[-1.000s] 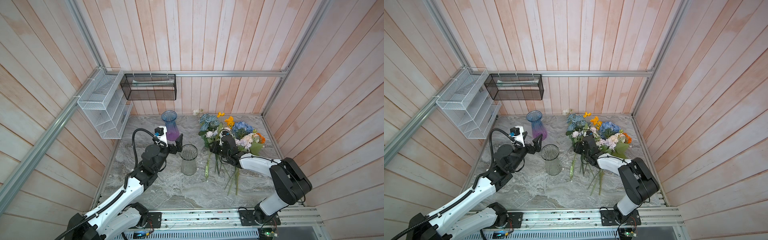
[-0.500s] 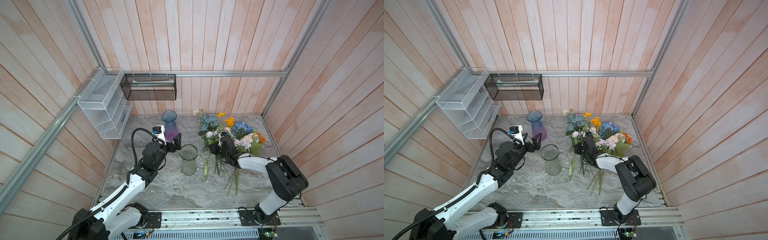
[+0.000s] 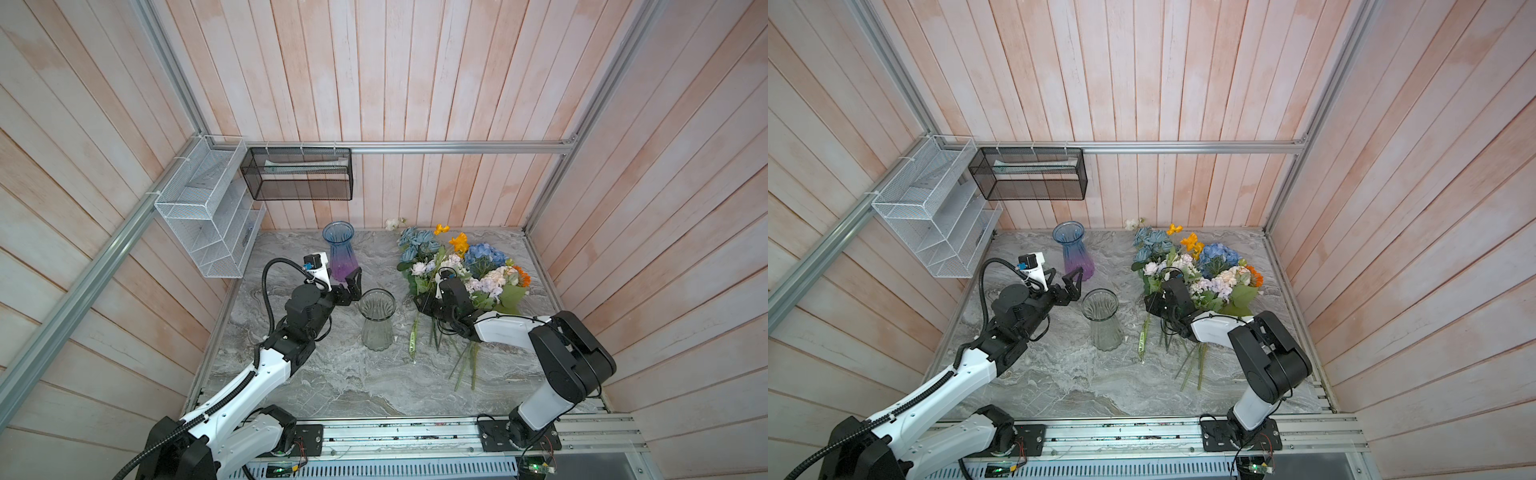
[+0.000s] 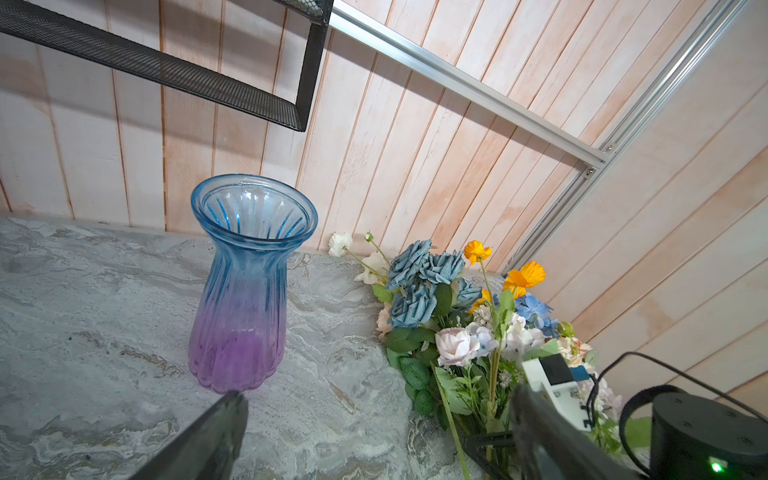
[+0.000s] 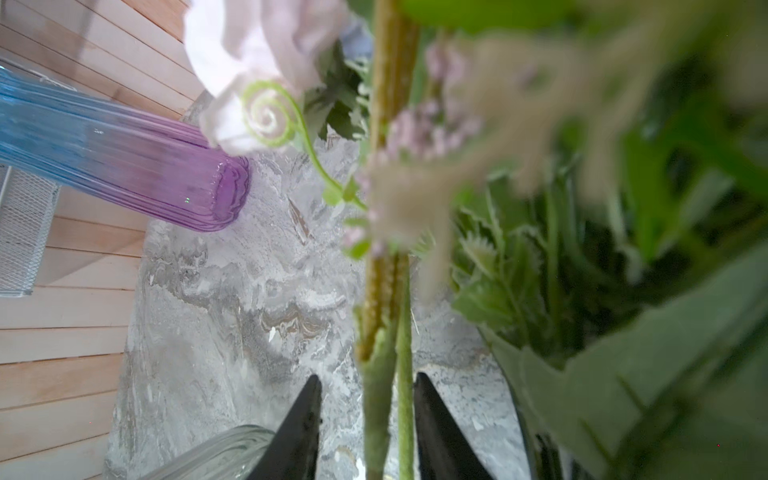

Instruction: Arrange the flowers into the vase

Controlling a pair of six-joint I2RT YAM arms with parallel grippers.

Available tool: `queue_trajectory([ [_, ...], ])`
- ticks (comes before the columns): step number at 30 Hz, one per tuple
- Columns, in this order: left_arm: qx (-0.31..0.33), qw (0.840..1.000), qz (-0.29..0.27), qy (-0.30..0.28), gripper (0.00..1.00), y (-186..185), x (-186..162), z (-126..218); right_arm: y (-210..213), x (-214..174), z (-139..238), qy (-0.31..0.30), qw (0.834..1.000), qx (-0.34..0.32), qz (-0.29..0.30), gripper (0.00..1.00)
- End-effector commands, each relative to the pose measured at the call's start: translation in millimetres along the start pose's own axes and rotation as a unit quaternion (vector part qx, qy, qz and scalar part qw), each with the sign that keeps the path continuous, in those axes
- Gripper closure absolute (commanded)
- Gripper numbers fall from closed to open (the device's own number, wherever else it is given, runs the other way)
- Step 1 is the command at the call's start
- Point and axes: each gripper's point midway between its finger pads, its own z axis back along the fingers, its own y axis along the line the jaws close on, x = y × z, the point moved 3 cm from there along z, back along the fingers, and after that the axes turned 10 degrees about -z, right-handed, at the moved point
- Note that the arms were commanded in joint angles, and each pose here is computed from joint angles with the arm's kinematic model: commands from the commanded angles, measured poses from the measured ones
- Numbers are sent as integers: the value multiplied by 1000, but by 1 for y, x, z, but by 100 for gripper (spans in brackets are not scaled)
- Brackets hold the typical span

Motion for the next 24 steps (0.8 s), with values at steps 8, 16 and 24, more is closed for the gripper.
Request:
queue_trajectory([
  [8, -2, 1000, 11, 1, 0, 2, -6, 2, 4, 6, -1, -18, 1000, 5, 6, 80],
  [16, 0, 1000, 14, -1, 0, 3, -6, 3, 0, 6, -3, -19, 1000, -1, 14, 90],
  [24, 5, 1000, 13, -2, 0, 5, -6, 4, 18, 22, 14, -40, 998, 9, 53, 100],
])
